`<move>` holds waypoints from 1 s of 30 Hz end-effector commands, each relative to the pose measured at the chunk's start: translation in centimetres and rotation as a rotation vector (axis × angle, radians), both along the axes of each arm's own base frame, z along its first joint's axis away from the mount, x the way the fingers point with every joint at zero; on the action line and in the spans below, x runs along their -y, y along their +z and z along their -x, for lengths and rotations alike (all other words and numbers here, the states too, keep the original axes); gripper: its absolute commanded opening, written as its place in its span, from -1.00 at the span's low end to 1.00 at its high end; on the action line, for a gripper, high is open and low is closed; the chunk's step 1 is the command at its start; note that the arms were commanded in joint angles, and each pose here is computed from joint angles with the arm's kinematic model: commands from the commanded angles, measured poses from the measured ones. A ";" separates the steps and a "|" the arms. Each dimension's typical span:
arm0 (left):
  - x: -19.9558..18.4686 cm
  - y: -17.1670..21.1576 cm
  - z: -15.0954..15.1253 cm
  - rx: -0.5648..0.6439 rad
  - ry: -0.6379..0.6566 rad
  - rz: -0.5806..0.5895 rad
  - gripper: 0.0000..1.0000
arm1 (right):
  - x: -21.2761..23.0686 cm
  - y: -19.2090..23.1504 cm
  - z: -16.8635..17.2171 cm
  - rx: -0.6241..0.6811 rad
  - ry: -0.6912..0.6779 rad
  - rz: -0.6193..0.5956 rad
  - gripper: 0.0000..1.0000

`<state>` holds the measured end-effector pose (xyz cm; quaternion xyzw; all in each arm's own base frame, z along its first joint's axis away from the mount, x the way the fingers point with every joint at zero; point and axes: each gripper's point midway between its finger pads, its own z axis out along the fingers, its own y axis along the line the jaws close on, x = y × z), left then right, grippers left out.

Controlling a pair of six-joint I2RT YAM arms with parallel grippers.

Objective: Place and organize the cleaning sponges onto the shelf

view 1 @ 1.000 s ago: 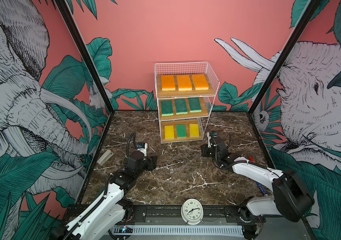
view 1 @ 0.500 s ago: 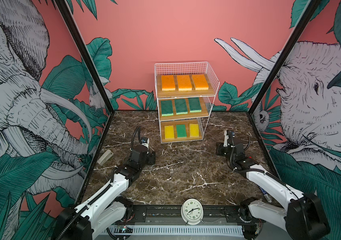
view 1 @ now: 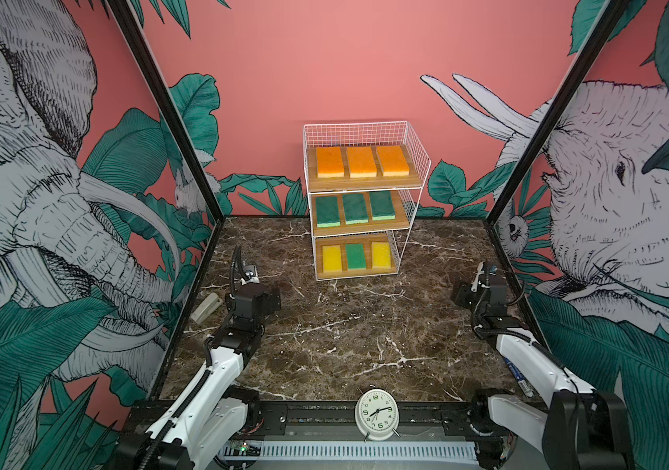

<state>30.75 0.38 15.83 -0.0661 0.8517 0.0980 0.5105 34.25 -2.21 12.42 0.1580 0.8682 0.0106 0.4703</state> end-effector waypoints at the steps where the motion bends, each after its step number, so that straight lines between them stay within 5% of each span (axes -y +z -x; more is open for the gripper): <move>1: -2.3 -0.4 0.0 0.023 0.092 -0.032 0.99 | 1.6 0.2 -0.8 0.036 -0.035 0.014 0.61; 8: -4.3 -1.0 -1.1 0.062 0.141 -0.087 0.99 | 4.6 -0.4 -0.9 0.055 -0.123 0.071 0.88; 18: -4.8 -3.0 -4.3 0.057 0.109 -0.107 0.99 | 6.4 -2.3 -1.7 0.044 -0.163 0.200 0.98; 25: -2.5 -3.2 -7.1 0.147 -0.031 -0.088 0.99 | 5.5 -1.5 -3.4 0.125 -0.095 0.210 0.98; 30: -1.3 -5.0 -8.7 0.135 -0.103 -0.083 0.97 | 2.7 -1.8 -5.0 0.183 0.072 0.169 0.98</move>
